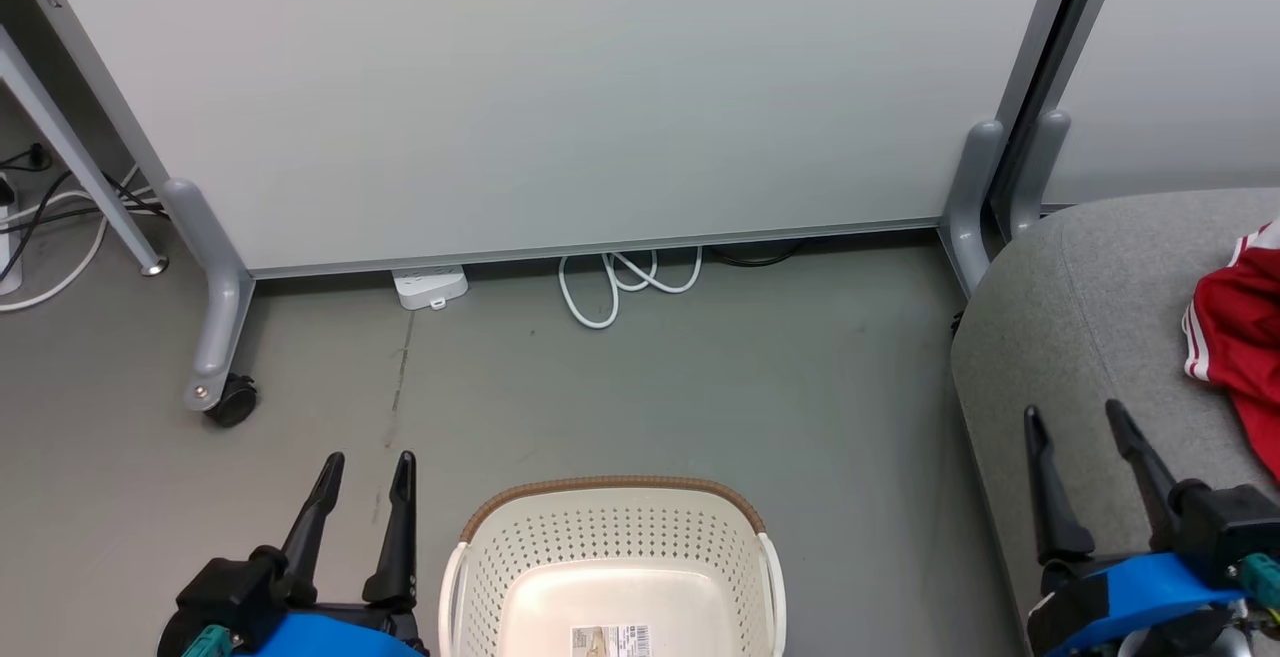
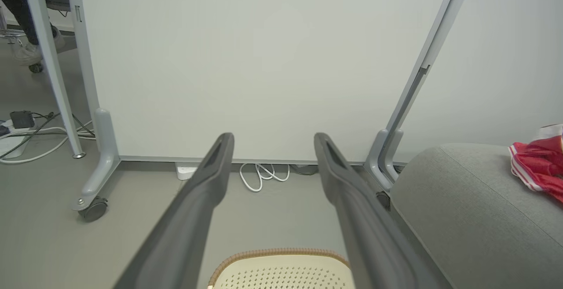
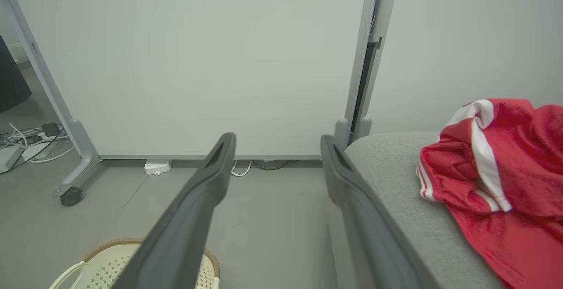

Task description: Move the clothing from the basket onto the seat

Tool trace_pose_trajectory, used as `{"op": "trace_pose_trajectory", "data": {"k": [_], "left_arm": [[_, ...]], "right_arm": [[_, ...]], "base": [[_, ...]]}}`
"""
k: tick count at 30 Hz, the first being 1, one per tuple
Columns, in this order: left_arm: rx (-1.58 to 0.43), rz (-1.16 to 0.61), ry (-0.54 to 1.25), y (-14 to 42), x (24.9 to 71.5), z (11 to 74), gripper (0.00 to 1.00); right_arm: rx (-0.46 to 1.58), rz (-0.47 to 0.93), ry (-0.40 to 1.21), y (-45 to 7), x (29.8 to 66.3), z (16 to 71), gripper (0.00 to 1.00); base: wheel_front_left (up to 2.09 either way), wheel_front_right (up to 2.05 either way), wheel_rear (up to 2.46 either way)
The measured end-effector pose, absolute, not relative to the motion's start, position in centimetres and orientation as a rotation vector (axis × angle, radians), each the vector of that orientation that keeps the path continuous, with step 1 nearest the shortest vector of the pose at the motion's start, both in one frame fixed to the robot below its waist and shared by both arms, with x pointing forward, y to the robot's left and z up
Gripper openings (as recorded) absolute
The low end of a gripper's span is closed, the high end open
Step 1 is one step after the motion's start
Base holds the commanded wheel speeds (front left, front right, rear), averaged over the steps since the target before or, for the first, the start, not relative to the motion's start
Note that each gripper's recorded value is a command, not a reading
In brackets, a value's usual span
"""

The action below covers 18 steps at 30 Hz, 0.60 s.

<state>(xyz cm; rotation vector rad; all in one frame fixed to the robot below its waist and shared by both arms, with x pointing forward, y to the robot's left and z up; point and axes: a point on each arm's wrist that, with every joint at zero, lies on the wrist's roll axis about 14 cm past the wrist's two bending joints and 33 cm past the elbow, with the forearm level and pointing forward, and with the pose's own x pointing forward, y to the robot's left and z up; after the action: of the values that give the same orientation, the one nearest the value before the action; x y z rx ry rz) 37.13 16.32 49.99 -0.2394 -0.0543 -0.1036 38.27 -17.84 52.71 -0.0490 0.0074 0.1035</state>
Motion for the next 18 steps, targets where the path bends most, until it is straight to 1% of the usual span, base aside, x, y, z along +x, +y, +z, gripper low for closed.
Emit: {"op": "trace_pose_trajectory", "data": {"k": [8,18], "left_arm": [[-0.227,-0.072,-0.038,17.3,36.9,49.3,1.0],[-0.222,-0.067,-0.022,17.4,36.7,48.8,1.0]], "right_arm": [[-0.028,0.137,0.041,-16.1,37.5,51.3,1.0],[-0.021,0.142,0.064,-15.8,37.4,50.3,1.0]], "base": [[0.0,0.0,0.0],[0.0,0.0,0.0]]}}
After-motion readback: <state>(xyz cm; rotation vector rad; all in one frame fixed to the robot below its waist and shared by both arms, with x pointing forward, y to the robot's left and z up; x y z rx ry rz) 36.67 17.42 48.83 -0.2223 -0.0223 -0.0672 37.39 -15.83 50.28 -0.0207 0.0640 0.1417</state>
